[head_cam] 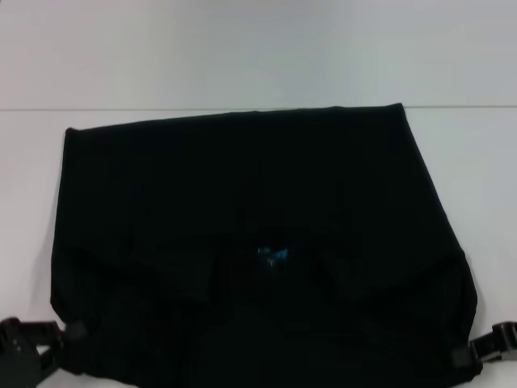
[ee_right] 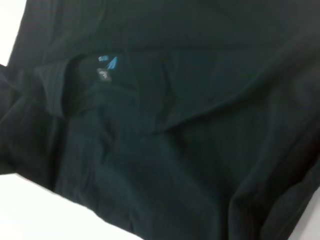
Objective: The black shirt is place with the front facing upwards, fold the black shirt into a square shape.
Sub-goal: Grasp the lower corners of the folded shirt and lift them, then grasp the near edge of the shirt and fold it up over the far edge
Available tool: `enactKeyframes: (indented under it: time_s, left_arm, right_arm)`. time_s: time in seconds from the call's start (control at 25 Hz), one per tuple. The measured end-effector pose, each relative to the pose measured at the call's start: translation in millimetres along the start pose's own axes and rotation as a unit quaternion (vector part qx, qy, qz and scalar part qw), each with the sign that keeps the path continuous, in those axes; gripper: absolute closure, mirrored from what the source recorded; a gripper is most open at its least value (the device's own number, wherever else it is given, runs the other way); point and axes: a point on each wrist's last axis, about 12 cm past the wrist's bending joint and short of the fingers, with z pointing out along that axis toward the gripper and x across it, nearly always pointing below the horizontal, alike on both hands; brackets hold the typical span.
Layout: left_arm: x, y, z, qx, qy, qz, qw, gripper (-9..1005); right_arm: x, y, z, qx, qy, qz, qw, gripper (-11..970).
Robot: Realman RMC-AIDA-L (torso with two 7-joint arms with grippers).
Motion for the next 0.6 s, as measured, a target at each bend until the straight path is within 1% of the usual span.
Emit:
enactKeyframes:
  time_s: [0.12,0.32,0.44,0.52,0.6]
  left_arm:
    - [6,0.7,-2,0.003,0.017,-0.002,1.0,934]
    - [10,3.0,-9,0.001,0.019,-0.002,1.0,934]
    - [11,3.3,-10,0.0,0.021,0.0,1.0,934]
    - [8,0.6,-8,0.005,0.02,0.002,1.0,934]
    - [3,-5.1,-3,0.016,0.016,0.008,1.0,934]
  right_arm:
    - [6,1.3,1,-0.013,0.012,-0.005,1.0,900]
    - [14,-0.8,1,-0.018,0.021,-0.004,1.0,899]
    - [15,-1.0,1,-0.019,0.023,-0.006,1.0,900]
    - [14,-0.8,0,-0.022,0.02,-0.008,1.0,900]
    - [12,-0.1,-2,-0.027,0.01,-0.007,1.0,901]
